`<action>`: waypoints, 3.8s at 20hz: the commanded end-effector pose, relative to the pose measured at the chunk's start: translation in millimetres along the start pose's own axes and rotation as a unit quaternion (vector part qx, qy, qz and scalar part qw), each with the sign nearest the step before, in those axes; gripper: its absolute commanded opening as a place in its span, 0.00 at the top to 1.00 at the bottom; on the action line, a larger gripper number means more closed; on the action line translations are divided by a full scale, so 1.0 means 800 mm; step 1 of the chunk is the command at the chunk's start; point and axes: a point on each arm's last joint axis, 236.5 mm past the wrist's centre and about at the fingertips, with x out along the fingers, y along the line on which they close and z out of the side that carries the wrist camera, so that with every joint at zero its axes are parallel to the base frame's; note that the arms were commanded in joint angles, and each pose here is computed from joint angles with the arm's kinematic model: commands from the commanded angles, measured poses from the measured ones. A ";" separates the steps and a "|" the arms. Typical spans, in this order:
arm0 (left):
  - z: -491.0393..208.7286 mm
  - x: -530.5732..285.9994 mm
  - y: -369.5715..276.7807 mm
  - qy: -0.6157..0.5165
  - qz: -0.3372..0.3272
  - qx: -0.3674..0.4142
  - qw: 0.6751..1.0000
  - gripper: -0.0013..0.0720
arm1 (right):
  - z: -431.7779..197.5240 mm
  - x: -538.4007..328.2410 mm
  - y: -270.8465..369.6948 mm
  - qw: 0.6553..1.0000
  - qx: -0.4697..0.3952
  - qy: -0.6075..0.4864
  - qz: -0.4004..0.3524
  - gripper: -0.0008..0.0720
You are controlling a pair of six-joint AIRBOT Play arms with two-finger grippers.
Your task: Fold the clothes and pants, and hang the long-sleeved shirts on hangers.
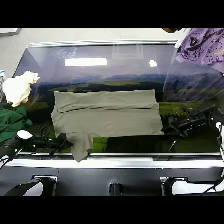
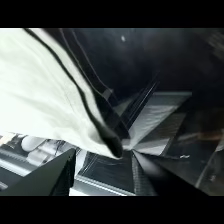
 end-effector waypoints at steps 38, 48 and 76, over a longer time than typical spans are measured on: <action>0.228 -0.103 -0.124 -0.067 0.065 0.194 0.976 0.97 | 0.130 -0.046 0.117 0.970 -0.119 -0.193 -0.090 0.95; 0.268 -0.066 -0.127 -0.041 0.063 0.189 0.979 0.45 | 0.137 -0.043 0.117 0.982 -0.090 -0.151 -0.068 0.33; 0.205 -0.019 -0.288 -0.059 -0.006 0.233 0.971 0.96 | 0.100 -0.095 0.115 0.983 -0.070 -0.169 -0.036 0.95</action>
